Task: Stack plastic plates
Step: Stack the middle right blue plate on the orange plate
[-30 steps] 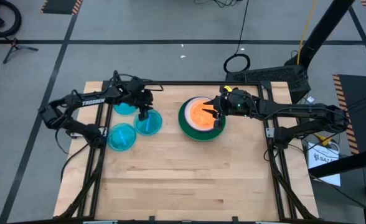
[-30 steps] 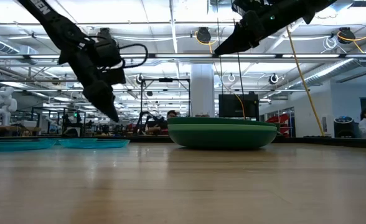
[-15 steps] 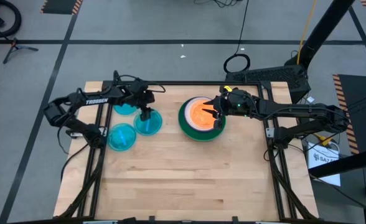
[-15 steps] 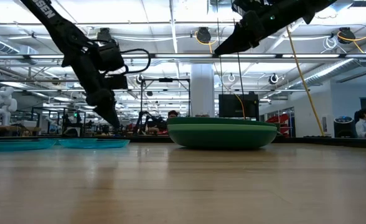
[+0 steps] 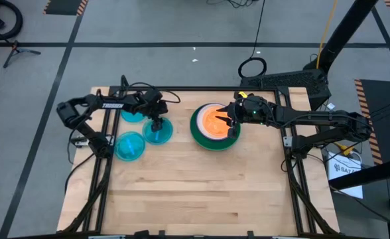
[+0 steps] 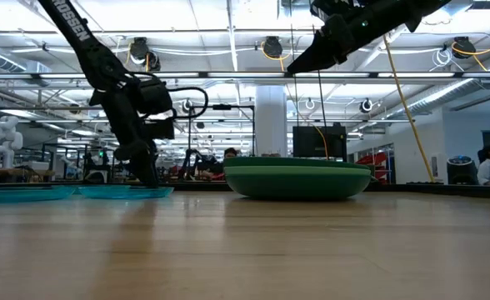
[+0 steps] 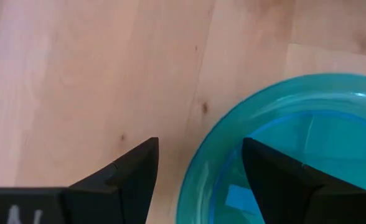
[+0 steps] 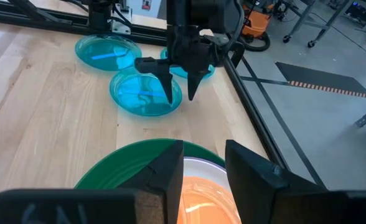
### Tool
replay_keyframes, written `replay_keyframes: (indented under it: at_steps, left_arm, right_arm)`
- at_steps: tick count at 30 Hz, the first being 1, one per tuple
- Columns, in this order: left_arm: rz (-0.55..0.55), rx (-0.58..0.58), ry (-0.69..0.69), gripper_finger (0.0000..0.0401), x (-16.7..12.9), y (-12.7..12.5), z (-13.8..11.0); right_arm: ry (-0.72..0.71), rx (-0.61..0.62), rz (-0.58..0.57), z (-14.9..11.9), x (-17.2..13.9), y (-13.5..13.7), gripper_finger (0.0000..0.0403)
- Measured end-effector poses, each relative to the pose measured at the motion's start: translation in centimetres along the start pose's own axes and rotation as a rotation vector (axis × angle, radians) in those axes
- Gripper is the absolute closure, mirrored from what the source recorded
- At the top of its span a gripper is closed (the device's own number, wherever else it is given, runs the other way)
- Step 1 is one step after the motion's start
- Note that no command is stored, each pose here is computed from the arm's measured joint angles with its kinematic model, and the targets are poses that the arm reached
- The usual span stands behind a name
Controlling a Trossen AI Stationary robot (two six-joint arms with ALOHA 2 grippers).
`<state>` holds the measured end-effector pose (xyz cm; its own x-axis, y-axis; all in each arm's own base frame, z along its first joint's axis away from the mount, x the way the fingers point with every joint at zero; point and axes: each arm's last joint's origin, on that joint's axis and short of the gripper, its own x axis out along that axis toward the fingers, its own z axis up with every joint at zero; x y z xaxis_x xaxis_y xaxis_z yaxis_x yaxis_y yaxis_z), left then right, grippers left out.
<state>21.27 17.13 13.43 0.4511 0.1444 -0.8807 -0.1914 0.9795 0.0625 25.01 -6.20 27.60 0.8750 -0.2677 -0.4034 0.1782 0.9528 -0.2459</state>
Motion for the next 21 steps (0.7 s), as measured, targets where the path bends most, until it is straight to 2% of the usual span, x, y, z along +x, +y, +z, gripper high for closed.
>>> replay_keyframes:
  at_steps: [15, 21]
  left_arm:
    - [-0.017, -0.007, 0.013, 0.0165, 0.6, -0.03, -0.12]
    - [-0.025, -0.02, 0.024, 0.0203, 0.62, -0.17, -0.19]
  right_arm:
    - [0.0, 0.0, 0.0, 0.0, 0.0, 0.0, 0.0289]
    - [0.0, 0.0, 0.0, 0.0, 0.0, 0.0, 0.0289]
